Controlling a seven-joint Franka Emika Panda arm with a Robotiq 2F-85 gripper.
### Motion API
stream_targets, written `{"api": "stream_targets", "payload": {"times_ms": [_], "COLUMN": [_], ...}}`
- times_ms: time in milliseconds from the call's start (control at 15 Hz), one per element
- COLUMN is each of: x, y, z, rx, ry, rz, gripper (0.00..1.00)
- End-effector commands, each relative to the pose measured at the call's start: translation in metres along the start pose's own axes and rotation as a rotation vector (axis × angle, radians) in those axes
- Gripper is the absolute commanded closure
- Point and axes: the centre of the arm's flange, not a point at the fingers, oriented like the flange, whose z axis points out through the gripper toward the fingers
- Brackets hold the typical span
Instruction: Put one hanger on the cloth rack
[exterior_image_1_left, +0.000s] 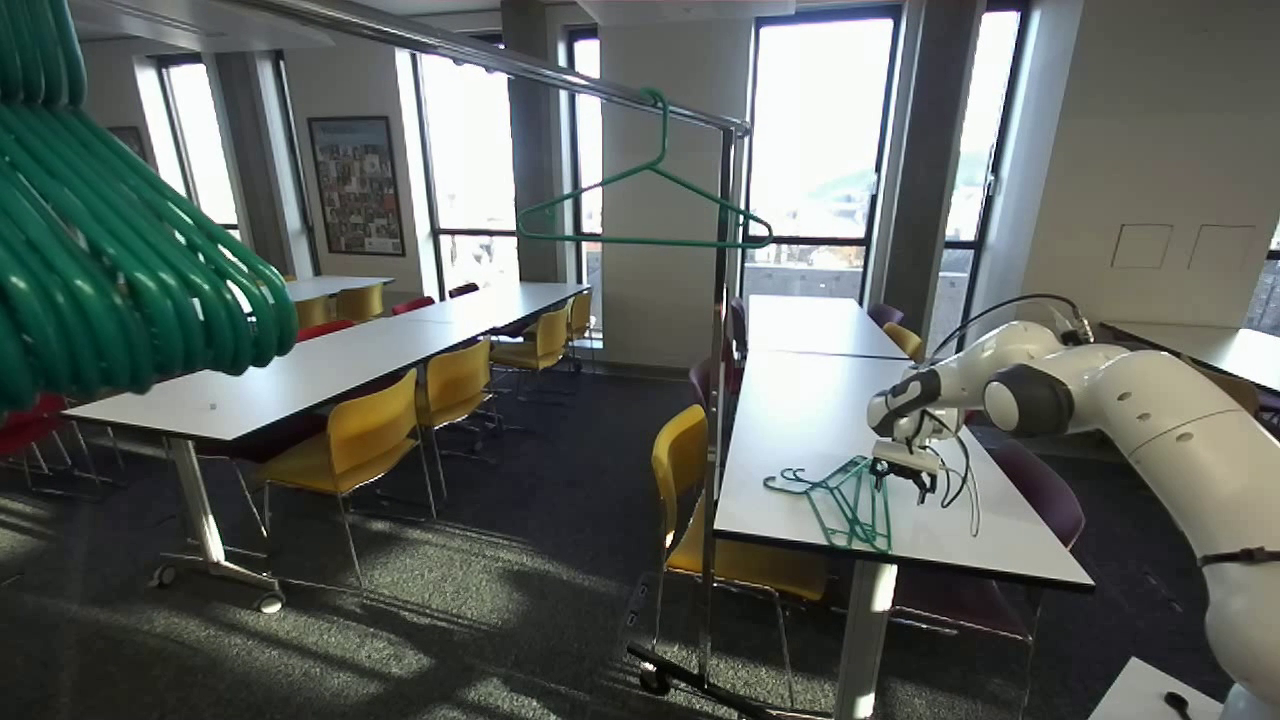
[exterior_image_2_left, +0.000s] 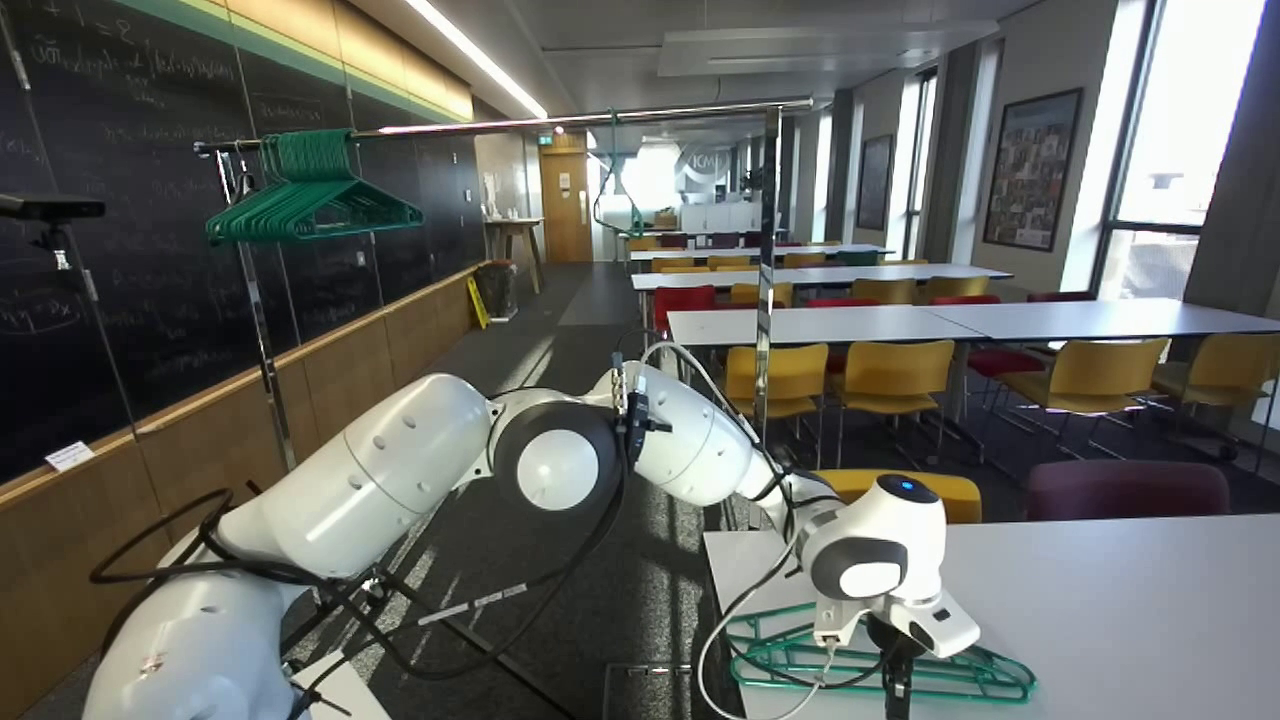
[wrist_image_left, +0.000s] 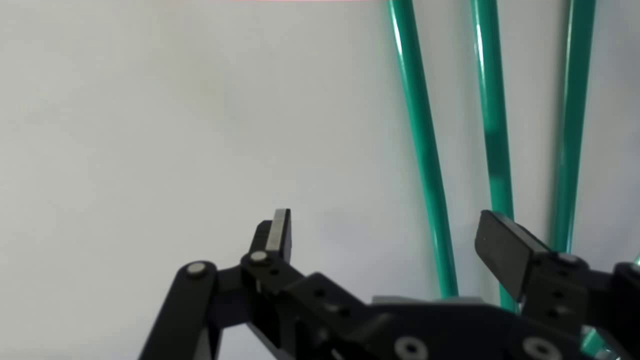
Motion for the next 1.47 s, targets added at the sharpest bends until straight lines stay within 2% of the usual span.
{"api": "stream_targets", "payload": {"times_ms": [0,67,200,600,733,800,933,1067,1400], "x": [-0.002,-0.0019,-0.0016,-0.0012,-0.0012,-0.0012,-0.0017,-0.0021,-0.0019], "y": [0.0067,0.0066,0.0073,0.0071,0.0071,0.0071,0.0073,0.0074,0.0073], "z": [-0.0073,-0.007,-0.0071,-0.0076,-0.0077,-0.0077,-0.0081,-0.0086,-0.0091], "rx": [0.009,0.009,0.008,0.01,0.011,0.011,0.011,0.013,0.014], "ry": [-0.033,-0.034,-0.034,-0.036,-0.036,-0.036,-0.035,-0.035,-0.036], "rz": [-0.001,-0.002,-0.003,-0.005,-0.005,-0.005,-0.005,-0.007,-0.007], "gripper": [0.14,0.27,0.4,0.87,0.99,0.93,0.67,0.58,0.21]}}
